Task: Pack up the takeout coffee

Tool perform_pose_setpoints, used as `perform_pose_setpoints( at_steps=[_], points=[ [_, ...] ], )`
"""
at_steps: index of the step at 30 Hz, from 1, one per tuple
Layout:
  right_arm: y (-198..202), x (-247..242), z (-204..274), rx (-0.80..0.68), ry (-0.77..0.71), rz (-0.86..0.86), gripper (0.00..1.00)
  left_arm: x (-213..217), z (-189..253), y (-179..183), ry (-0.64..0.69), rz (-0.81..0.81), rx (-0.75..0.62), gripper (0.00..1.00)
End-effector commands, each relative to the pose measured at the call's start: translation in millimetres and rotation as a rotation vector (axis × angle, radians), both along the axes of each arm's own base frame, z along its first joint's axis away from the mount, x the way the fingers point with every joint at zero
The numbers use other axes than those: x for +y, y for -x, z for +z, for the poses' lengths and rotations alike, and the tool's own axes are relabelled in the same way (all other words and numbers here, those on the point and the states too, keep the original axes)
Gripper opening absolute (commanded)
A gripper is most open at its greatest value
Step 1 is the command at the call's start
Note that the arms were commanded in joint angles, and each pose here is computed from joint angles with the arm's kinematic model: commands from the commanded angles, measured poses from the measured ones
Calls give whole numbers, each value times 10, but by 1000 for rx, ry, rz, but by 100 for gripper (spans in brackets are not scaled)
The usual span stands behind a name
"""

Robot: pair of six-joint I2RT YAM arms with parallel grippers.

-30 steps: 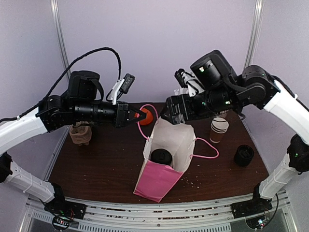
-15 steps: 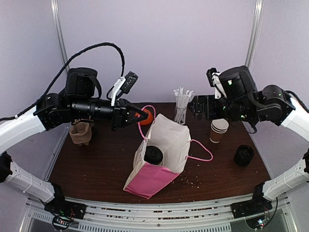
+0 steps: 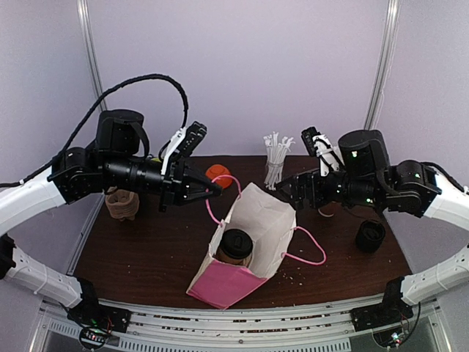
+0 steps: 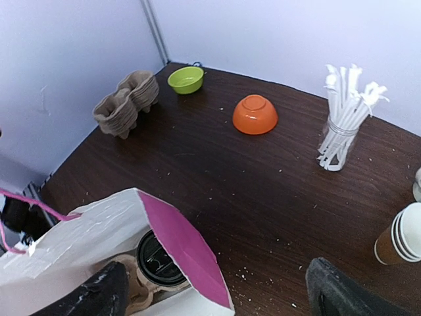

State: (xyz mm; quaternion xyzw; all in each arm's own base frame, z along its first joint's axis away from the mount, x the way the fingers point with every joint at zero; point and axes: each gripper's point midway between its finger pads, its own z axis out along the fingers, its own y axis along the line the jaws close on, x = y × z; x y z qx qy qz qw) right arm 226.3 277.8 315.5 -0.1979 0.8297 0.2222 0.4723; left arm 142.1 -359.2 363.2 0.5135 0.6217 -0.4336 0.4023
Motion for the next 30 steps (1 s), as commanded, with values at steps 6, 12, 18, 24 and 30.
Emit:
perform_pose_setpoints(
  at_steps=[6,12,18,24,30],
  points=[
    [95,171,-142,-13,185,215,84,-112,139,9,9,-53,-29,0],
    [58,282,-334,25,252,254,66,-126,181,6,14,-56,-32,0],
    [48,344,-429,50,267,264,38,-144,245,-24,21,-50,-53,0],
    [35,344,-385,44,264,258,18,-200,286,-63,17,-53,-61,0],
    [22,311,-259,17,257,240,0,-233,318,-100,14,-46,-65,0]
  ],
)
